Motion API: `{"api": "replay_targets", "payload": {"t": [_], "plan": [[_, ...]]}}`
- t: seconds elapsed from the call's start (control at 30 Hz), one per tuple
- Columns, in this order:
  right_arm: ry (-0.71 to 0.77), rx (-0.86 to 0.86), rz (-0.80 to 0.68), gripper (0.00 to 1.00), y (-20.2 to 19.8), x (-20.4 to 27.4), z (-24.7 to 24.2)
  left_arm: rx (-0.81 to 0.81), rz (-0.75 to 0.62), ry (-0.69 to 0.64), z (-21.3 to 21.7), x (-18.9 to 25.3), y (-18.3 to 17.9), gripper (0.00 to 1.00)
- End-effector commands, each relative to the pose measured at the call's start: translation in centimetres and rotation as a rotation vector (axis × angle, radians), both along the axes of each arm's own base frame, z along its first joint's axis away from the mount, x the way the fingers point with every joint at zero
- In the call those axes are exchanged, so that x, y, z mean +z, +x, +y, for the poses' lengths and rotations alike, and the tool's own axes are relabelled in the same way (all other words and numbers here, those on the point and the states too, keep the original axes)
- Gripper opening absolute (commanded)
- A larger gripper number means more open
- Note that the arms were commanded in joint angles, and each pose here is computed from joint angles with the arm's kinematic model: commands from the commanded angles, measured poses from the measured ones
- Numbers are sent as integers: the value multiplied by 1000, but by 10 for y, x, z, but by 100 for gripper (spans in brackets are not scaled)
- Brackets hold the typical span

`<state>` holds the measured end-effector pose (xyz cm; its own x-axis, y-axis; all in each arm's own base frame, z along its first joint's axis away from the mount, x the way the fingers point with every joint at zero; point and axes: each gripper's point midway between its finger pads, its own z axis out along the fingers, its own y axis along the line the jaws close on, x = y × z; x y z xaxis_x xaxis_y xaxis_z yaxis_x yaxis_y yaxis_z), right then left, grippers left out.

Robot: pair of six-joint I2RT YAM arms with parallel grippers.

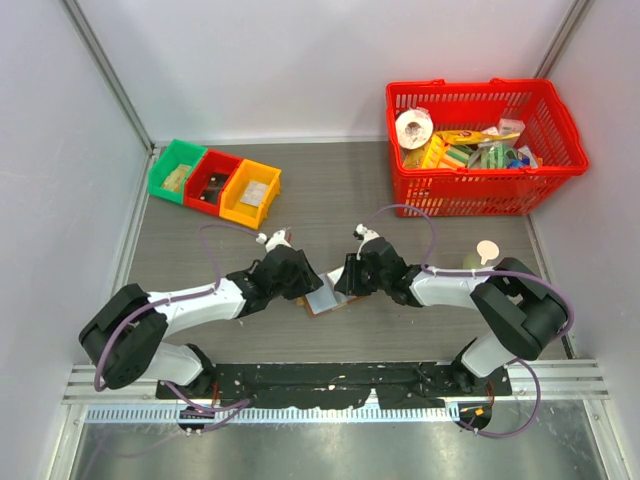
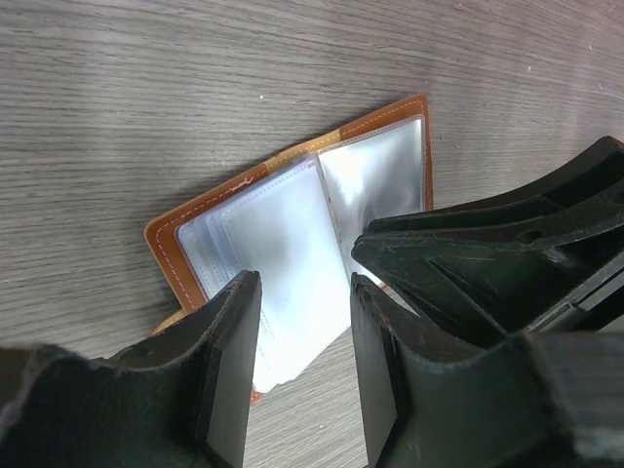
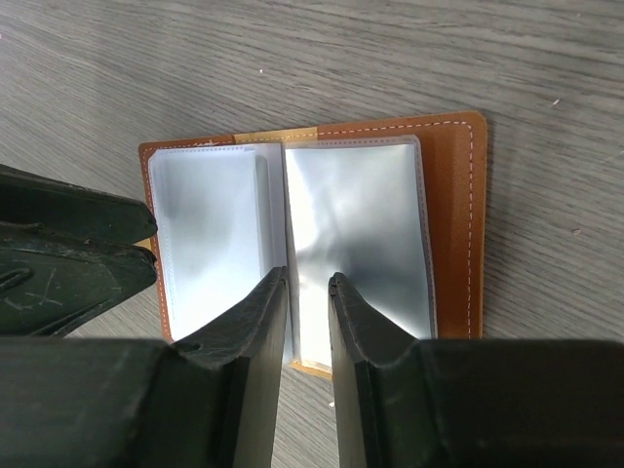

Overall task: Take the credit cards out of the card holder
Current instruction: Remove the credit card from the card holder.

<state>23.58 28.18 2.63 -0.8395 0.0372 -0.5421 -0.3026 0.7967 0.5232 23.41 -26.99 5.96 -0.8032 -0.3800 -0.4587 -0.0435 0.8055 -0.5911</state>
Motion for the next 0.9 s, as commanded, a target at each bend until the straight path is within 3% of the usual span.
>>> {"api": "replay_targets", "payload": {"t": [0.0,0.57,0.87], "plan": [[-87,-43,53,29,-9,-27,-20,25,-34,-8,-1,6,8,45],[-71,-34,54,29,-8,-25,-17,-21,-1,35,-9,-4,8,47],[-51,-15,55,29,-9,-24,-12,-80,-38,-70,-31,20,11,46]]}}
